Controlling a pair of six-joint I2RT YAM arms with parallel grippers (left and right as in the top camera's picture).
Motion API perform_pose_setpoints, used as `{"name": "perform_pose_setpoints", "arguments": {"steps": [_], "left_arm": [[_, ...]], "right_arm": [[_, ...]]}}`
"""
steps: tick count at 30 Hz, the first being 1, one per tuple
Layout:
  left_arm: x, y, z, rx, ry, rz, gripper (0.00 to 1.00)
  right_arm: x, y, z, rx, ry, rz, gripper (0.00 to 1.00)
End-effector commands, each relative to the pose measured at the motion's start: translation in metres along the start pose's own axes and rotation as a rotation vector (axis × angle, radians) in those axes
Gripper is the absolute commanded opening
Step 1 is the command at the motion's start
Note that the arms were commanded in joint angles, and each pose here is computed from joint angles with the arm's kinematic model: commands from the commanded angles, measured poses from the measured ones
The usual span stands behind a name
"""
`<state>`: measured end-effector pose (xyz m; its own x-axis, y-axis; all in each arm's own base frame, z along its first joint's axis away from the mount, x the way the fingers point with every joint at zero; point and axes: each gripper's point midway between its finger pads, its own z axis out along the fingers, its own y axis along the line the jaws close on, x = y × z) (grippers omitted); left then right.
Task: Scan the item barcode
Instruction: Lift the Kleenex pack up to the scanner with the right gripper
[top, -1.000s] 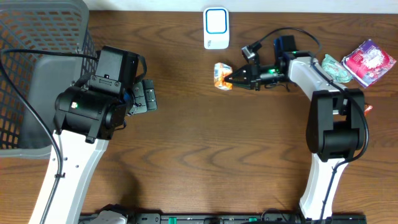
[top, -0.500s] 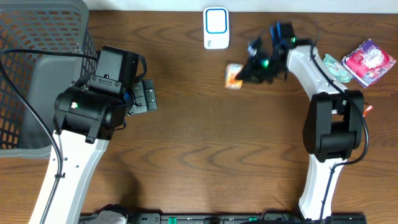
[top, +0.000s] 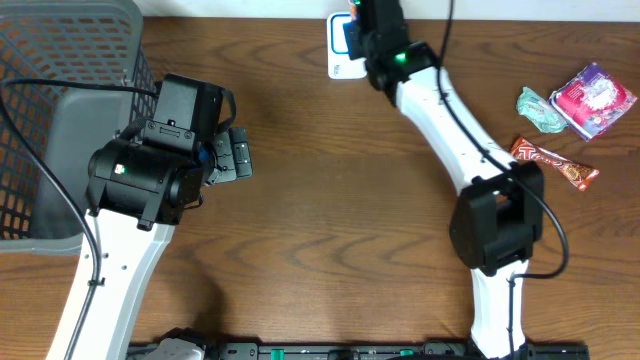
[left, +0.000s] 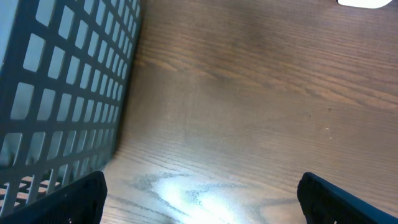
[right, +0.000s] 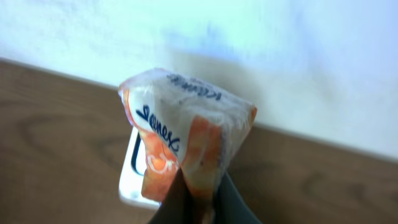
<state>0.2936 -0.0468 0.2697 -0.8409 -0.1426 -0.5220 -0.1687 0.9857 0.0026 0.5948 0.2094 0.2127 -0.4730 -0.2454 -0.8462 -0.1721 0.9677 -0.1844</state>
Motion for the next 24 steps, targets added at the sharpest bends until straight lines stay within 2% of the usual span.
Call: {"name": "perform_pose_setpoints", "arguments": {"steps": [1, 5, 12, 20, 24], "left_arm": [[-0.001, 0.003, -0.001, -0.01, -0.005, 0.006, 0.98], [-0.001, 0.003, -0.001, -0.01, -0.005, 0.006, 0.98], [-0.001, 0.003, -0.001, -0.01, -0.005, 0.006, 0.98], [-0.001, 0.003, -0.001, -0.01, -0.005, 0.006, 0.98], [-0.001, 0.003, -0.001, -0.01, -0.005, 0.006, 0.98]], "right_arm": [[0.018, -0.018, 0.023, 0.173, 0.02, -0.102, 0.01], [0.035, -0.016, 0.04, 0.185, 0.045, -0.17, 0.01], [0.044, -0.004, 0.057, 0.183, 0.059, -0.579, 0.01], [0.04, -0.002, 0.061, 0.201, 0.033, -0.619, 0.01], [0.039, -0.01, 0.06, 0.238, 0.032, -0.527, 0.01]]}}
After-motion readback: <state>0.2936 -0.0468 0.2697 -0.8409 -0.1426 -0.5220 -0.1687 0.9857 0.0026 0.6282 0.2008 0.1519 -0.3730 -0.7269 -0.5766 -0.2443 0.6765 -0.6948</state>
